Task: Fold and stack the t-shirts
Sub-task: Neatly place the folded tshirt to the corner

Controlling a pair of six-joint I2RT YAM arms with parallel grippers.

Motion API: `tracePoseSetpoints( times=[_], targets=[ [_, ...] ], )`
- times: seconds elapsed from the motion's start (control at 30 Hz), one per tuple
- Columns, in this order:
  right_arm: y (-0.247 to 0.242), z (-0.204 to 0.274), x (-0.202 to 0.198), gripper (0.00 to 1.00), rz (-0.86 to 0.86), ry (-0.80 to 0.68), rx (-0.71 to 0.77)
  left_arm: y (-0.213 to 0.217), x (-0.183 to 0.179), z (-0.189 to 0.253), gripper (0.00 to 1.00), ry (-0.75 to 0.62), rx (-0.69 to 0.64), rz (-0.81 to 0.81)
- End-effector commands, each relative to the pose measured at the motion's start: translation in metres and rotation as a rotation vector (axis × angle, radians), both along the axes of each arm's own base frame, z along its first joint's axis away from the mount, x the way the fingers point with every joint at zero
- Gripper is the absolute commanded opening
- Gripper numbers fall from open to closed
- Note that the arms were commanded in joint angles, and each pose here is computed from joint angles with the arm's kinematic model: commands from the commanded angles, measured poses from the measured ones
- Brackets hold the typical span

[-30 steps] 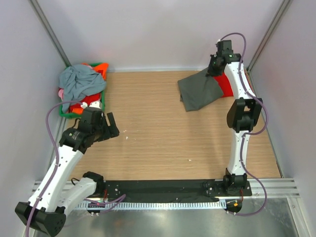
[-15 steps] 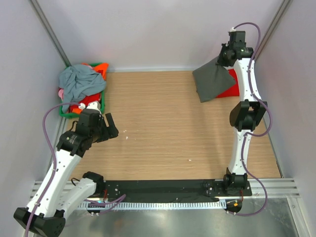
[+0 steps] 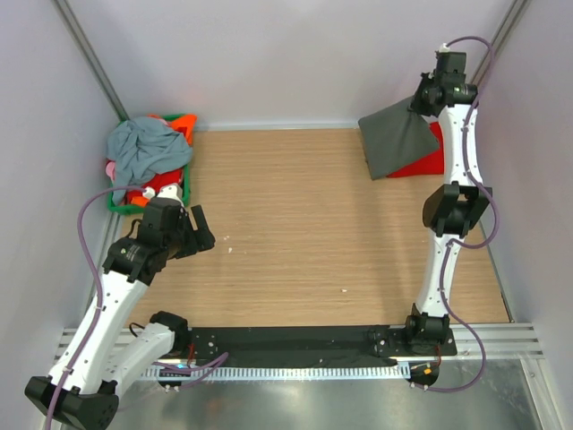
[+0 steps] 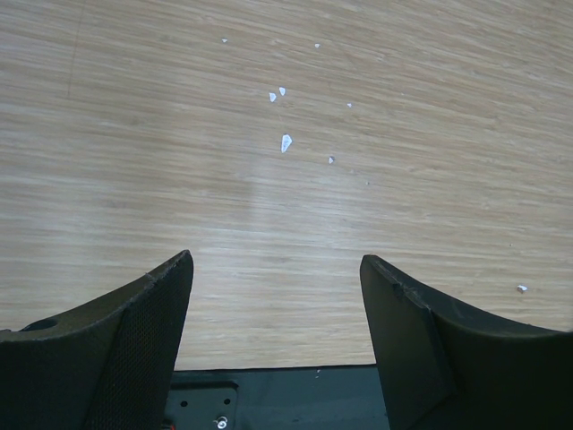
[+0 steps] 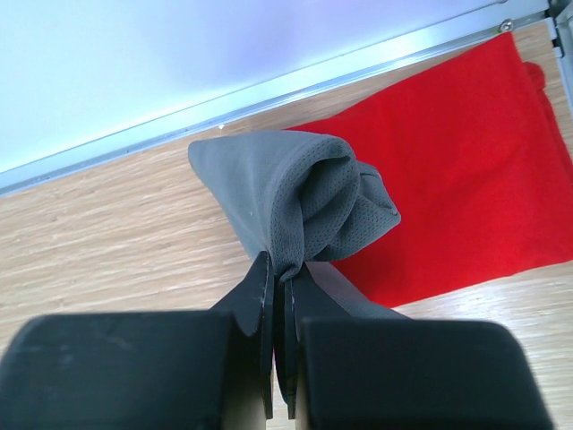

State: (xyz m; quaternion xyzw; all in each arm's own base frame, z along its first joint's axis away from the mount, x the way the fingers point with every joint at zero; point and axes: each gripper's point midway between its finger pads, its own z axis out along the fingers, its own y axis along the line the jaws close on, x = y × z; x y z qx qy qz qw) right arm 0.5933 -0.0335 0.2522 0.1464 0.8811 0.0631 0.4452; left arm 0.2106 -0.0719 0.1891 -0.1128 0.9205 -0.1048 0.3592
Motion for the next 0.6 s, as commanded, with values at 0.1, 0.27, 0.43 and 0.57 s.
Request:
tracePoseSetpoints(
  times=[0.1, 0.27, 0.43, 0.57],
  targets=[
    [-0.02, 0.059, 0.008, 0.01, -0.008, -0.173, 0.029, -0.001, 0.008, 0.005, 0.76, -0.041, -0.01, 0.008],
    [-0.035, 0.073, 0.012, 0.01, -0.022, -0.23, 0.057, -0.001, 0.008, 0.004, 0.76, -0.038, -0.009, 0.008],
    [-0.041, 0.044, 0.017, 0.01, -0.01, -0.175, 0.084, 0.0, 0.008, 0.004, 0.75, -0.038, -0.008, 0.009],
    [-0.041, 0.015, 0.022, 0.01, 0.014, -0.123, 0.099, 0.0, 0.008, 0.004, 0.76, -0.036, -0.006, 0.01]
  ],
)
